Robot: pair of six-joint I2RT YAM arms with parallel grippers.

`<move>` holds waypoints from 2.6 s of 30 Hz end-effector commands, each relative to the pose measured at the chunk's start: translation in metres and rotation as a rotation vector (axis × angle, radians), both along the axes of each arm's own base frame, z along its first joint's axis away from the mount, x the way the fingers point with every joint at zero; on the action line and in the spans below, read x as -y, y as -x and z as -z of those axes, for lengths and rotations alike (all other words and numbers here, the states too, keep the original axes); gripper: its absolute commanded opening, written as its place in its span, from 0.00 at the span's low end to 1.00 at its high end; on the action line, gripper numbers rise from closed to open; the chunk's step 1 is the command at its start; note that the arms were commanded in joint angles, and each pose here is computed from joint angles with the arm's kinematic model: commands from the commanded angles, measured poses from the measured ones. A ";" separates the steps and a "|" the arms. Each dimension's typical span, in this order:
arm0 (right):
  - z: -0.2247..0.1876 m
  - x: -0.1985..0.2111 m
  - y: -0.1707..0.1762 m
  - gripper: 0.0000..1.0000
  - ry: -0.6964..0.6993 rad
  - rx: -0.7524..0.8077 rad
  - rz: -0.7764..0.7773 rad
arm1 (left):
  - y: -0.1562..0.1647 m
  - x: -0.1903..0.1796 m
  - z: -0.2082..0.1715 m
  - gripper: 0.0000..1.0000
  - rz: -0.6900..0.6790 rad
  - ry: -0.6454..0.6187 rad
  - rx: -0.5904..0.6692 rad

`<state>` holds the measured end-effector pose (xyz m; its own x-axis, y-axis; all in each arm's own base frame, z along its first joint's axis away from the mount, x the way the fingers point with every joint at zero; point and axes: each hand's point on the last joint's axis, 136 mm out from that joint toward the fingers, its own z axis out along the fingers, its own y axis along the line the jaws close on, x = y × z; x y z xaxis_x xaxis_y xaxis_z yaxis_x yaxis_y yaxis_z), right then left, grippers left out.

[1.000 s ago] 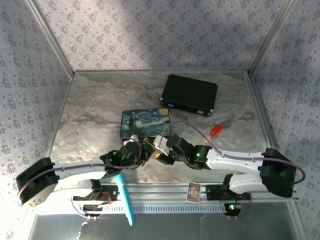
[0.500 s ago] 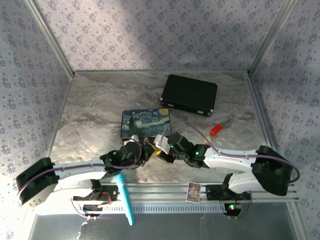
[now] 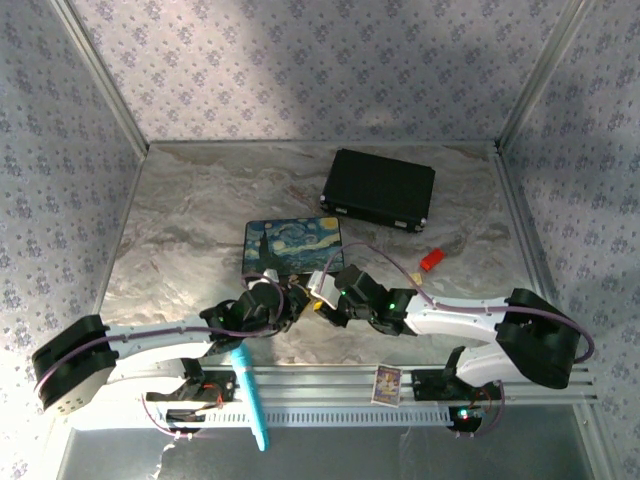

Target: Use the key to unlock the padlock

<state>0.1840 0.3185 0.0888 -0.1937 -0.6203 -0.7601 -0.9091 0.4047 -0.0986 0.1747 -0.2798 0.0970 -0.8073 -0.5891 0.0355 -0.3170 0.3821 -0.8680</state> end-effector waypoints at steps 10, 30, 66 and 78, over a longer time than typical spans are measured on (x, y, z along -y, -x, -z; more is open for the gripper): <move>-0.008 -0.001 0.001 0.12 -0.153 -0.179 -0.012 | 0.002 0.012 -0.015 0.00 0.053 0.041 0.034; 0.002 0.031 -0.025 0.47 -0.377 -0.448 0.345 | 0.000 -0.029 0.031 0.00 -0.018 -0.187 0.037; 0.075 0.062 -0.091 0.81 0.053 -0.673 0.889 | 0.015 -0.131 0.087 0.01 0.158 -1.030 -0.099; 0.086 0.063 -0.087 0.81 0.058 -0.702 0.883 | -0.002 -0.114 0.094 0.19 0.201 -1.087 -0.078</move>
